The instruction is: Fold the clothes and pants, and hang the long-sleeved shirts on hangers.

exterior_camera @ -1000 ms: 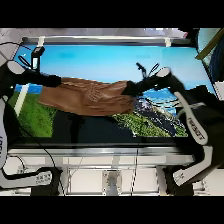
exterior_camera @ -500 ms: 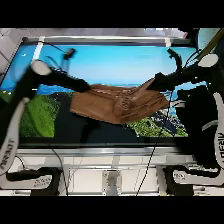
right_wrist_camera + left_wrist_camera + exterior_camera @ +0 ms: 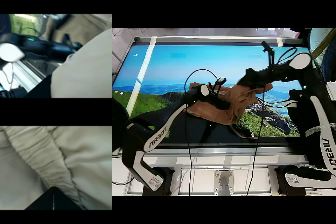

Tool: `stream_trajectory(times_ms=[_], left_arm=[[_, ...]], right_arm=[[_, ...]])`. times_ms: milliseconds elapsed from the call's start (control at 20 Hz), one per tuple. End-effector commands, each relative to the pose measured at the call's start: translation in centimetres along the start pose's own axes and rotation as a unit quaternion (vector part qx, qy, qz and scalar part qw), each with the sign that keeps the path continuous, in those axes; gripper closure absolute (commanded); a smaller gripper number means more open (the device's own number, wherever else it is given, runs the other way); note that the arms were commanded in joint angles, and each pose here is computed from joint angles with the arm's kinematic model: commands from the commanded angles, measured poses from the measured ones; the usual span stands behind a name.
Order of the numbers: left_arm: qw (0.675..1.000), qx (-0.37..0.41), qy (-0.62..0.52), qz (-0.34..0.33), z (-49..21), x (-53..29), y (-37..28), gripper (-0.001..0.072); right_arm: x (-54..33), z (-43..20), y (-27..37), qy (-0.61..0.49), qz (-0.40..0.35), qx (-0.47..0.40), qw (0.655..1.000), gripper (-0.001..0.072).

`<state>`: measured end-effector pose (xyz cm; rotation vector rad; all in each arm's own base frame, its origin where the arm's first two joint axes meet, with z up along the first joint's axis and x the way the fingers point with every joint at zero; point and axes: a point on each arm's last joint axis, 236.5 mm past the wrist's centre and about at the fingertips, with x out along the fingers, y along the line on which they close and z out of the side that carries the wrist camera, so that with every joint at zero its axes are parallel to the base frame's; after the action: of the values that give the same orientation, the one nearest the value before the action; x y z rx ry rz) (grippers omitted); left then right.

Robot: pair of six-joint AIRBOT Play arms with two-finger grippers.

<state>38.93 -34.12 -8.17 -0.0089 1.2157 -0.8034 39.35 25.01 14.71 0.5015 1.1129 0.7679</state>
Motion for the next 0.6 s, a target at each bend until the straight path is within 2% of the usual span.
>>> stream_trajectory(times_ms=[0, 200, 400, 550], left_arm=[[1.0, -0.008, -0.005, 0.008, 0.0, 1.4, 0.7, 0.0695], [1.0, -0.015, -0.014, 0.021, 1.1, -4.2, 3.3, 0.0695], [0.995, -0.016, 0.004, 0.096, -0.7, -15.0, 9.2, 0.0695], [0.989, -0.049, -0.003, 0.141, -2.7, -22.2, 12.7, 0.0695]], right_arm=[[2.2, 0.6, 2.6, -0.025, 0.013, -0.021, 0.999, 0.0688], [4.3, 1.4, 3.6, -0.047, 0.018, -0.027, 0.998, 0.0688], [9.5, 0.0, 3.9, -0.008, 0.023, -0.032, 0.999, 0.0688], [14.6, 0.6, 6.3, -0.011, 0.038, -0.072, 0.997, 0.0688]])
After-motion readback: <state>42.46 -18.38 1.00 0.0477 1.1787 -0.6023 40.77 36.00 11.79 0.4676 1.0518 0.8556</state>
